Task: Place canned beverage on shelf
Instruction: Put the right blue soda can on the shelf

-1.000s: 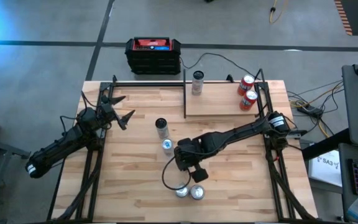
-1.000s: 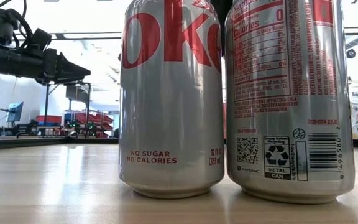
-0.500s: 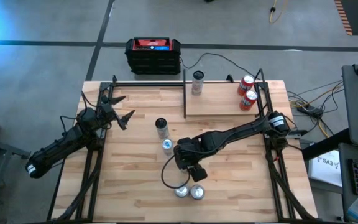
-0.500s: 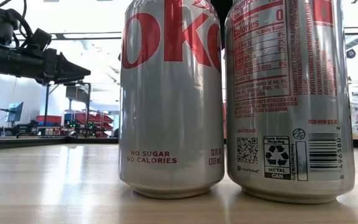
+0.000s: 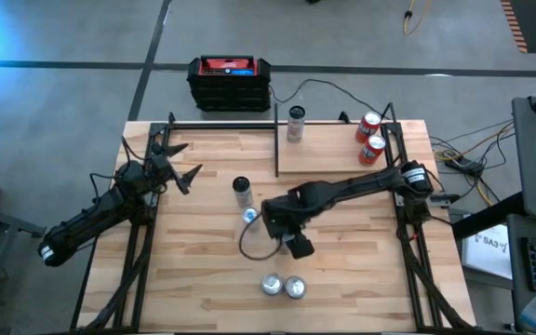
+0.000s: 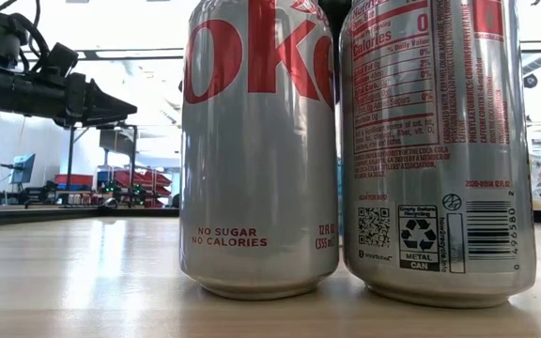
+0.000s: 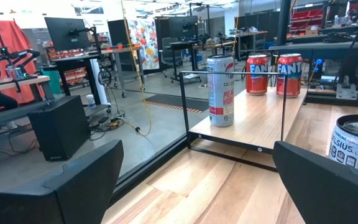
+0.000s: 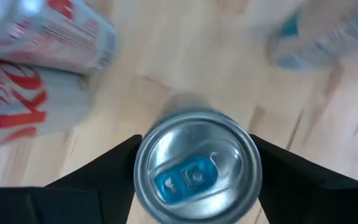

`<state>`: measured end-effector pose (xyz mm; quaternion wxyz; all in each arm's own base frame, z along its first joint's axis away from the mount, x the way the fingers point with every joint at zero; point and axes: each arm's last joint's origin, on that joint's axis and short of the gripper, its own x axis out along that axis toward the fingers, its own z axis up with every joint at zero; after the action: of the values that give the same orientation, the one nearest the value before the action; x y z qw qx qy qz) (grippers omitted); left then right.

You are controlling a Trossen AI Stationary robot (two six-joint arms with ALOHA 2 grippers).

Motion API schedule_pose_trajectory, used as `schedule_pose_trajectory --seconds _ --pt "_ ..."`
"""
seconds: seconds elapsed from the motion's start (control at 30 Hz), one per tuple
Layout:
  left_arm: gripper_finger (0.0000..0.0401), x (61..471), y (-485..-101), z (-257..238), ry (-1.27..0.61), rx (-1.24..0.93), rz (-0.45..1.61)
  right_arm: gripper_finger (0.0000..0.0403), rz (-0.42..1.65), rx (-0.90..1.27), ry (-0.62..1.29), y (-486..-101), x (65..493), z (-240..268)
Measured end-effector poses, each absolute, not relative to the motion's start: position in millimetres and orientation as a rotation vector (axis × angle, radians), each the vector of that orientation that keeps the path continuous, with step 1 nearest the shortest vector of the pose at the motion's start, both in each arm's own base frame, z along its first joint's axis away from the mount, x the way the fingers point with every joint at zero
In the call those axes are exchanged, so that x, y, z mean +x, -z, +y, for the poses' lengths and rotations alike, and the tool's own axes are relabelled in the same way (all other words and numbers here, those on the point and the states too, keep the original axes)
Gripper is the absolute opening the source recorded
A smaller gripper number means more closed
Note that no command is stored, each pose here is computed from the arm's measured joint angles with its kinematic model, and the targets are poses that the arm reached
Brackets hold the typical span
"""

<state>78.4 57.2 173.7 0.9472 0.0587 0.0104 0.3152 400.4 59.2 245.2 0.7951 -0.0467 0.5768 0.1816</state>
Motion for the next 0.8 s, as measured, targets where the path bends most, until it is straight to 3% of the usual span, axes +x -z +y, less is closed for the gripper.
schedule_pose_trajectory --seconds 0.27,0.8 --pt "0.0398 78 -174 57 -0.641 0.119 0.021 0.0228 1.271 -0.017 -0.305 -244 402 23" --pt "0.0398 78 -174 57 -0.642 0.120 0.021 0.0234 1.287 -0.078 -0.188 -244 401 -7"
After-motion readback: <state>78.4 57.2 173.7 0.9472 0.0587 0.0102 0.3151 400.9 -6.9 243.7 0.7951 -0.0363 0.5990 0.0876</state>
